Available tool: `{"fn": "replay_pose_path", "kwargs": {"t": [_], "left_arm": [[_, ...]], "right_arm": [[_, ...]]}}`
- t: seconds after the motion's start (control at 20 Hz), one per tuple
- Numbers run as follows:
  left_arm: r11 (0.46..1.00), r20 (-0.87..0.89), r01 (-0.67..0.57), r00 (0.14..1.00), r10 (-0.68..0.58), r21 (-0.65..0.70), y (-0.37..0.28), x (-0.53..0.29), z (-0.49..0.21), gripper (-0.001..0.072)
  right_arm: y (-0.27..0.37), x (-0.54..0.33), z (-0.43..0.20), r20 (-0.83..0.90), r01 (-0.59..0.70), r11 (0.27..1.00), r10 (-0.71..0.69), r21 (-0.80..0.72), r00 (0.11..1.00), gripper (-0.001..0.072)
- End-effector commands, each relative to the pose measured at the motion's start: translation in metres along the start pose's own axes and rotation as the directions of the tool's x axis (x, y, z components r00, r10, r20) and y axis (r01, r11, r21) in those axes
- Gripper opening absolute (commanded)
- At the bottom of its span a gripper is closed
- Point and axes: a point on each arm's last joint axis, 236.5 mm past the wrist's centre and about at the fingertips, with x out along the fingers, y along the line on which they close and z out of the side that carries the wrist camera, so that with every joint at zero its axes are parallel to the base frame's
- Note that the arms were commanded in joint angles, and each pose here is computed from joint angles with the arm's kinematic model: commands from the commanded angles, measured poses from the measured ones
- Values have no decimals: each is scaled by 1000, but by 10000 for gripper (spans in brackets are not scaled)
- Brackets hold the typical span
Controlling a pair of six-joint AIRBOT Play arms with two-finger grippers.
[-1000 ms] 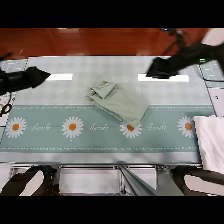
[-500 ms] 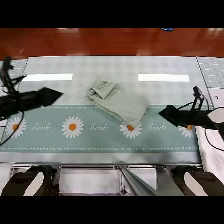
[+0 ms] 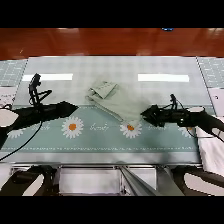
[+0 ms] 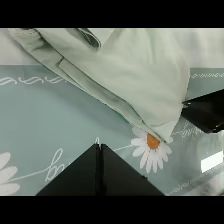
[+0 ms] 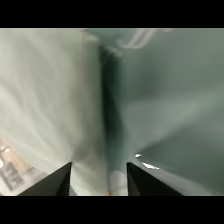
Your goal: Fold the shirts.
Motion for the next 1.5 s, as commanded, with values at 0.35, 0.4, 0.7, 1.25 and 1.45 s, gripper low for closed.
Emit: {"fn": "replay_pose_path", "kwargs": {"t": [0.35,0.4,0.7,1.25,1.45], "left_arm": [[1000,-10,-16,1000,15,-21,7,9,-2,17],[1000,-14,-17,1000,17,-23,8,10,-3,17],[999,-20,-19,1000,19,-27,10,12,-4,17],[999,-25,-5,1000,4,-40,6,12,-5,17],[998,-4,19,1000,-20,-66,1,12,0,17]], "right_arm": [[140,18,30,-74,-118,894,95,-432,993,22],[160,7,34,-77,-111,870,84,-480,993,22],[251,-86,51,6,19,713,-21,-701,1000,22],[219,-310,116,443,325,820,-98,-471,891,22],[172,-385,111,554,396,869,-181,-297,813,21]]}}
